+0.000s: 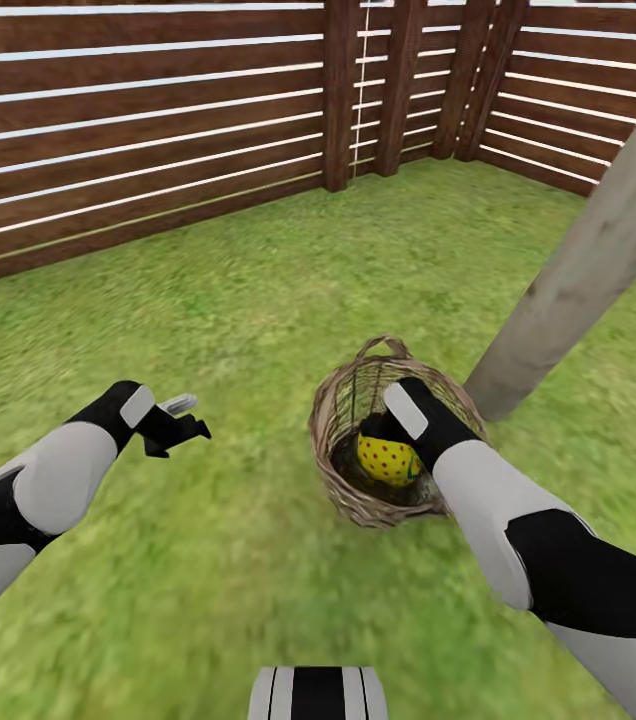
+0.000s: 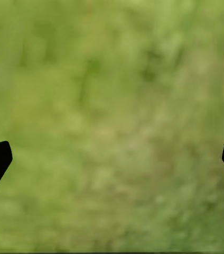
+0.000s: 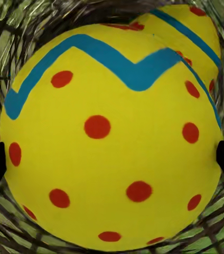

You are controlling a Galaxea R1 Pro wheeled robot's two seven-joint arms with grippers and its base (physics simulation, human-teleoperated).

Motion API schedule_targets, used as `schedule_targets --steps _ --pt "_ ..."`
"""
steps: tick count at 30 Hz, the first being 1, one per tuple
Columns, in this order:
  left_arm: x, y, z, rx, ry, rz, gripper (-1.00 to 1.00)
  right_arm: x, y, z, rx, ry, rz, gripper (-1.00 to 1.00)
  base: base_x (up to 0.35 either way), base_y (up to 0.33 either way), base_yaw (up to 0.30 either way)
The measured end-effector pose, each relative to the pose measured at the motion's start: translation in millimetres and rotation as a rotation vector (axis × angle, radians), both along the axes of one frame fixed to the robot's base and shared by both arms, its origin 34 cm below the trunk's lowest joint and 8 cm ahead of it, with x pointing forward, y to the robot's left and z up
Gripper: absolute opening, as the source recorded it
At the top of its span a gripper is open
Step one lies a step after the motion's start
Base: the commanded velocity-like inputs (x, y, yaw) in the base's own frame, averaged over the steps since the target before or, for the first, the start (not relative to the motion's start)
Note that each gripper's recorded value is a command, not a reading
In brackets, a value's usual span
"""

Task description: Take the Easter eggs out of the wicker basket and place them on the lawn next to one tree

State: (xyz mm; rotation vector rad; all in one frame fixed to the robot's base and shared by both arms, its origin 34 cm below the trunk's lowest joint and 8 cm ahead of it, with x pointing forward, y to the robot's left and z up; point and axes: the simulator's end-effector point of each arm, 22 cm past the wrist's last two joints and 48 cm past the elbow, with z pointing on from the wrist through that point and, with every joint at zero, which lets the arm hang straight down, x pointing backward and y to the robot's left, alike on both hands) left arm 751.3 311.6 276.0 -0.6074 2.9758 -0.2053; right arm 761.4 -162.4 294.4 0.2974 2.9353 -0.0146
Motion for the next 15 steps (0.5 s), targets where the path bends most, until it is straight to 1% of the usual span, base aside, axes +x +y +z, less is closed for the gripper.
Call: schedule_targets --steps 2,3,5,7,9,15 --pt "-1 -4 1 -0.002 -0.008 -0.002 1.00 9 -9 7 -0.012 -0.041 -0.026 -1.00 0.000 0.000 0.000" --pt "-1 -5 2 -0.002 -0.013 -0.003 1.00 13 -18 10 -0.024 -0.056 -0.037 -1.00 -0.062 0.000 0.000" --pt "1 -6 7 -0.003 -0.022 -0.002 1.00 17 -24 17 -0.029 -0.074 -0.045 -1.00 -0.229 0.000 0.000" --pt "3 -8 13 -0.012 -0.032 0.004 1.00 33 -22 37 -0.024 -0.128 -0.045 -1.00 -0.247 0.000 0.000" --pt "5 -8 19 -0.015 -0.042 0.006 1.00 47 -19 59 -0.015 -0.182 -0.040 -1.00 -0.084 0.000 0.000" --pt "9 -8 36 -0.016 -0.066 0.005 1.00 63 -16 95 -0.008 -0.255 -0.038 -1.00 -0.010 0.000 0.000"
